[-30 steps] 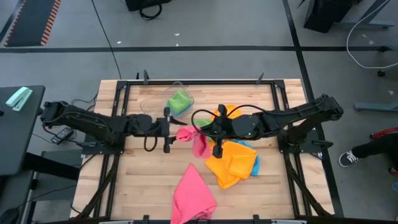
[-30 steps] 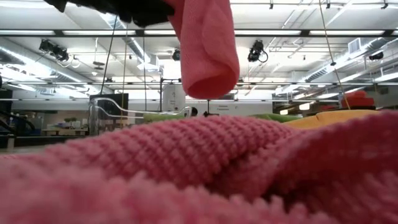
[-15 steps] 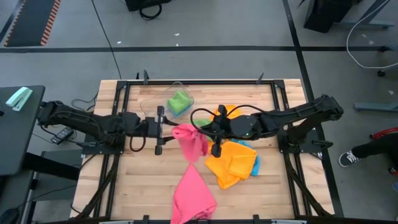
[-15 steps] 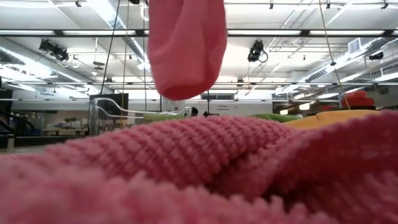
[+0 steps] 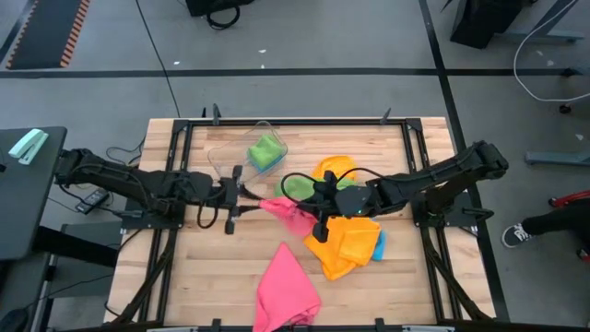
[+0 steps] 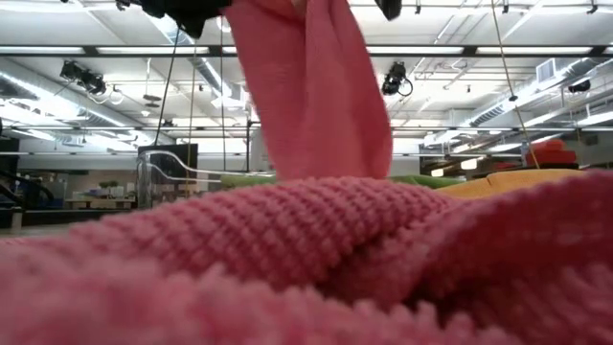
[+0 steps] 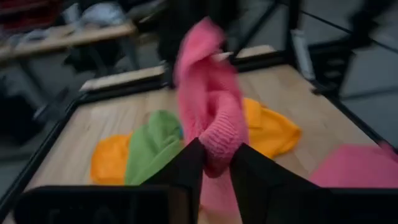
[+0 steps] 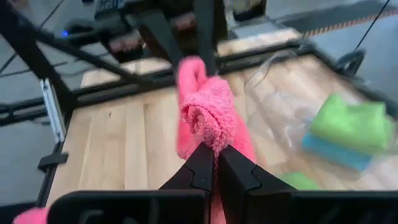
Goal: Fold microfiber towels
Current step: Fold the left pink microfiber towel
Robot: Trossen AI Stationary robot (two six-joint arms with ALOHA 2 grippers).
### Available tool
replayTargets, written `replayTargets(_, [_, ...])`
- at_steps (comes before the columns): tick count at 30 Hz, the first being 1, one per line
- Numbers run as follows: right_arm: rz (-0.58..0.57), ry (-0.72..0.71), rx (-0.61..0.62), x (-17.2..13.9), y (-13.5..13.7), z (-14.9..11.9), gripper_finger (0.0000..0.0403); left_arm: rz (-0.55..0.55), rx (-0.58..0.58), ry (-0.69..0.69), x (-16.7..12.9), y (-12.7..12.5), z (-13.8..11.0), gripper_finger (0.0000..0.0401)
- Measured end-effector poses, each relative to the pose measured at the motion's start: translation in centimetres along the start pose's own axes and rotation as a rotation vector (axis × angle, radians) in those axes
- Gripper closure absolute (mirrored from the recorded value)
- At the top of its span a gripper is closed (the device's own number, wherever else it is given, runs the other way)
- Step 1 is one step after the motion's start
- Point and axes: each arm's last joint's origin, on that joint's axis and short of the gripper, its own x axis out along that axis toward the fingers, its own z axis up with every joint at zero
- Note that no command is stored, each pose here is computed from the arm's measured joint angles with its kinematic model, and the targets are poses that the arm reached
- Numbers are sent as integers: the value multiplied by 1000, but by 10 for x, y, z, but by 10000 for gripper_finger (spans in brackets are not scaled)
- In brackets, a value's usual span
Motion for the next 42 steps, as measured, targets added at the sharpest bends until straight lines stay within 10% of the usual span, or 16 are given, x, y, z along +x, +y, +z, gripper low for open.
replayTargets(9, [20, 4, 49, 3, -1, -6, 384, -111, 304, -12, -2, -20, 0, 392])
replayTargets(42, [307, -11, 224, 0, 33, 1, 384, -505, 4, 168, -23, -21, 77, 388])
